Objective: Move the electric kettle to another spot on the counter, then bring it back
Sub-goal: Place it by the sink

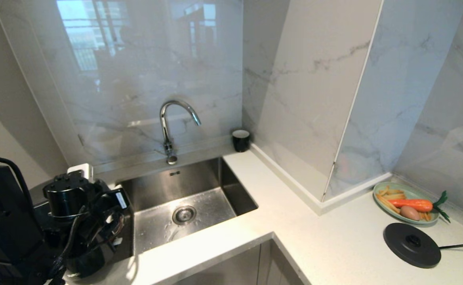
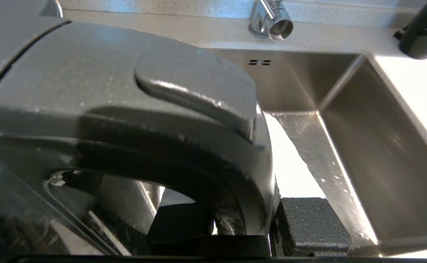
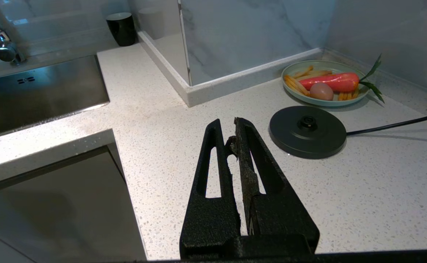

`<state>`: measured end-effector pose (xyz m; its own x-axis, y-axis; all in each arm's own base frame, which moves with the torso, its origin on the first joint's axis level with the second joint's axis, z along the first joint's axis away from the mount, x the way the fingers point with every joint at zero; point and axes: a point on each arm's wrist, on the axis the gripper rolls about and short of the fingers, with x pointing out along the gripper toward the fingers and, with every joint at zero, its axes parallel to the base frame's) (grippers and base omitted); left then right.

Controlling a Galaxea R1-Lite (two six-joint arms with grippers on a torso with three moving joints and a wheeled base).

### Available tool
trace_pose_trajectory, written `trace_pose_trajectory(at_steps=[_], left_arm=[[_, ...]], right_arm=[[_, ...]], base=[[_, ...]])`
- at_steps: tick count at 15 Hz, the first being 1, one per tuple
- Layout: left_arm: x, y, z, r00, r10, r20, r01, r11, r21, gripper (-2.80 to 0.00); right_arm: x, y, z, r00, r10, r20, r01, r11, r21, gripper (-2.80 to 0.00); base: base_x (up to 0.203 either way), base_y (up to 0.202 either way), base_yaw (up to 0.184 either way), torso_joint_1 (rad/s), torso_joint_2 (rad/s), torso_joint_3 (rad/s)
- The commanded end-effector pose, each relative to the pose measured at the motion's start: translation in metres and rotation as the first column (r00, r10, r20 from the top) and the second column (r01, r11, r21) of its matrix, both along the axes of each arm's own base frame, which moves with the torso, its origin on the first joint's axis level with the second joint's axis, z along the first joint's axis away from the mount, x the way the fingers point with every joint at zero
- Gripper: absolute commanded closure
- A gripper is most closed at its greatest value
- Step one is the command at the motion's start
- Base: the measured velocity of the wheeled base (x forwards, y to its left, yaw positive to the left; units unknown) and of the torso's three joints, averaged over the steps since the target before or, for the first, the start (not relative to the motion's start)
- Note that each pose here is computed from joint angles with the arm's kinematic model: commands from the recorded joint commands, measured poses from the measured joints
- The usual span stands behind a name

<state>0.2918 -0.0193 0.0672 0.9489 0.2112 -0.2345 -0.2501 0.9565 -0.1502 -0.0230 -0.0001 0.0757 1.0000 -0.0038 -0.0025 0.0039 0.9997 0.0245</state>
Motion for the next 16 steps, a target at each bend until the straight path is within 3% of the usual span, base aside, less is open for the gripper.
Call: trace_pose_trajectory(at_steps=[1, 13, 14, 16], left_arm=[[0.005, 0.002, -0.007, 1.000, 0.008, -0.013, -0.008, 1.000, 0.009, 0.00], [0.016, 0.008, -0.026, 0.998, 0.027, -0.061, -0.026, 0.999, 0.020, 0.00], [0.015, 0.008, -0.026, 0.998, 0.028, -0.062, -0.027, 0.999, 0.020, -2.80], [0.015, 0.008, -0.025, 0.998, 0.028, -0.061, -0.027, 0.999, 0.022, -2.80]], right_arm=[[0.000, 0.000, 0.000, 1.000, 0.001, -0.002, -0.001, 1.000, 0.000, 0.00], [0.000, 0.000, 0.000, 1.000, 0.001, 0.000, -0.001, 1.000, 0.000, 0.00], [0.000, 0.000, 0.000, 1.000, 0.001, 0.001, -0.001, 1.000, 0.000, 0.00], [0.000, 0.000, 0.000, 1.000, 0.001, -0.002, -0.001, 1.000, 0.000, 0.00]], base=[[0.000, 0.000, 0.000, 0.000, 0.00, 0.000], [0.000, 0.000, 0.000, 0.000, 0.00, 0.000], [0.000, 0.000, 0.000, 0.000, 0.00, 0.000], [0.000, 0.000, 0.000, 0.000, 0.00, 0.000]])
